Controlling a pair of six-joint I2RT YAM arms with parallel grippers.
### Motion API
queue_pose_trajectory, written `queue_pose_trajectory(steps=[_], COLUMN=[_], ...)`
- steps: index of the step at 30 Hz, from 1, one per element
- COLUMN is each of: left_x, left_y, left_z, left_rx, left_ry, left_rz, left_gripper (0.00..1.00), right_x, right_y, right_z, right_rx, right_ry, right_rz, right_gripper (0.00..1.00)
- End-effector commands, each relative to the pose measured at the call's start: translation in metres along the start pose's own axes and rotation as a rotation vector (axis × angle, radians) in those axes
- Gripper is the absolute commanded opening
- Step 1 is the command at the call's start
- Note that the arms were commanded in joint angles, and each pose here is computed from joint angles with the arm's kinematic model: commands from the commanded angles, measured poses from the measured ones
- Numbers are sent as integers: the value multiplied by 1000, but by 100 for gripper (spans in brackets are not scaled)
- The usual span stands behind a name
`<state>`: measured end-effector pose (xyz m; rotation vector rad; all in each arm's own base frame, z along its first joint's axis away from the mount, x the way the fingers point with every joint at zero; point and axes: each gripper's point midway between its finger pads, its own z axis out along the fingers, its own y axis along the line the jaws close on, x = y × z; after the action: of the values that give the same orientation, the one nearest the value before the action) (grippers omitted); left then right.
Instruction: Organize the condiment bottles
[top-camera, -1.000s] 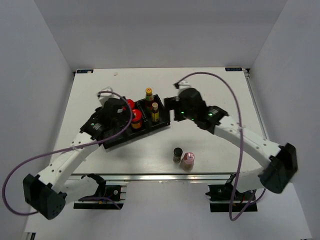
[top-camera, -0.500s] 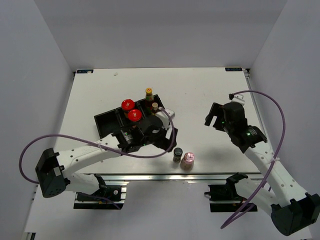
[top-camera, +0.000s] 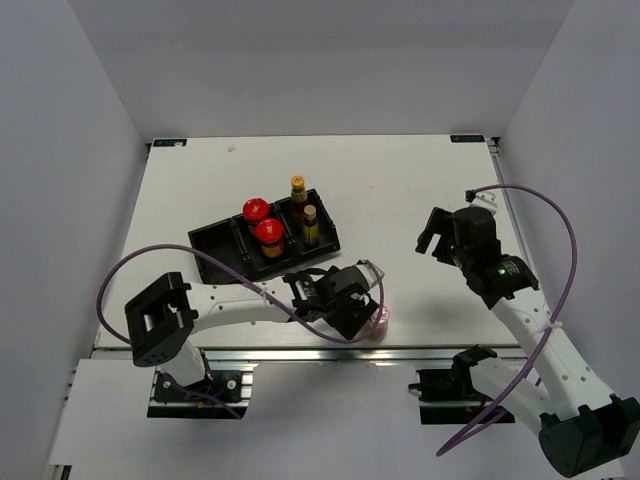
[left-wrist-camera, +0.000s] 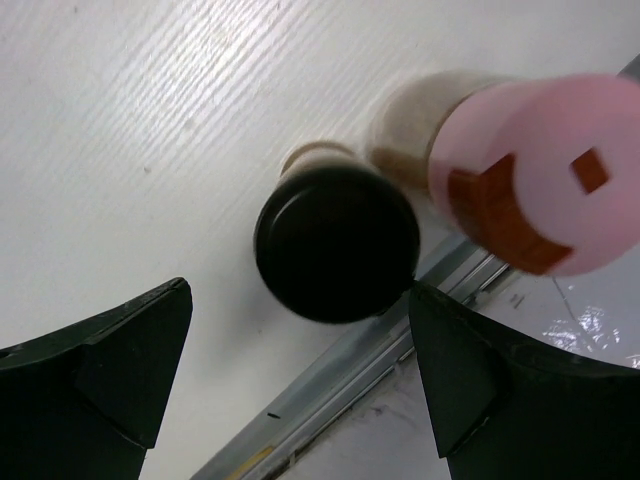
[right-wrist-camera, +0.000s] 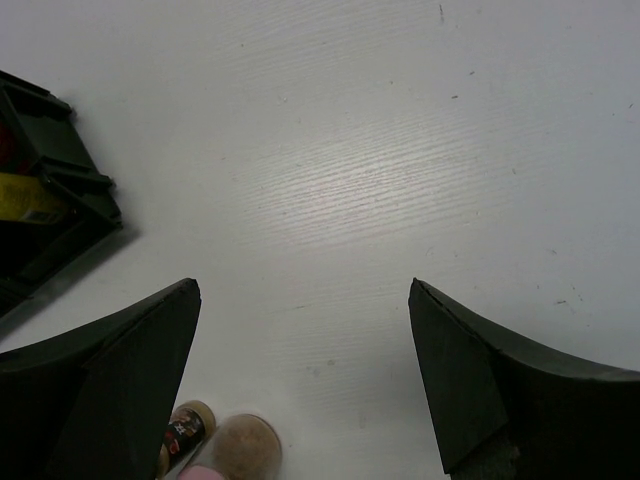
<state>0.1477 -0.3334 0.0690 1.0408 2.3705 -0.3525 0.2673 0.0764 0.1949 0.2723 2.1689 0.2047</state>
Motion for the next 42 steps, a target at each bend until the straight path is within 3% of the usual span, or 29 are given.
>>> queue_pose_trajectory(steps=[1, 13, 20, 26, 27, 29, 30, 31, 36, 37, 42], left_x=[-37, -62, -64, -68, -68, -71, -75, -77, -85, -88, -76], left_y=[-7, -17, -10, -3, -3, 2, 11, 17, 80, 106, 158], left_z=[-6, 14, 12, 3, 1, 0, -3, -5, -25, -35, -78], left_rx=[12, 21, -24, -38, -36, -45, -65, -76, -183, -219, -363], left_ry=[-98, -131, -132, -152, -153, -159, -165, -166, -169, -190, -229], left_rz=[10, 45, 31, 7, 4, -13, -42, -60, -258, -353, -488], left_gripper=[98, 94, 75, 54, 44, 34, 21, 19, 12, 11, 9], right_x=[2, 6, 4, 5, 5, 6, 5, 5, 5, 6, 6], right_y=[1, 0, -1, 0, 0, 0, 0, 0, -1, -1, -4], right_z=[1, 0, -2, -2, -1, -1, -1, -2, -1, -1, -1], right_rx=[-24, -35, -29, -32, -31, -32, -34, -35, -33, -32, -19], right_ry=[-4, 0, -8, -5, -4, -1, -2, -4, -6, -5, -3], right_rz=[-3, -5, -1, -2, -4, -2, -2, -2, -7, -13, -20], right_gripper=[89, 89, 89, 89, 89, 89, 89, 89, 89, 89, 89])
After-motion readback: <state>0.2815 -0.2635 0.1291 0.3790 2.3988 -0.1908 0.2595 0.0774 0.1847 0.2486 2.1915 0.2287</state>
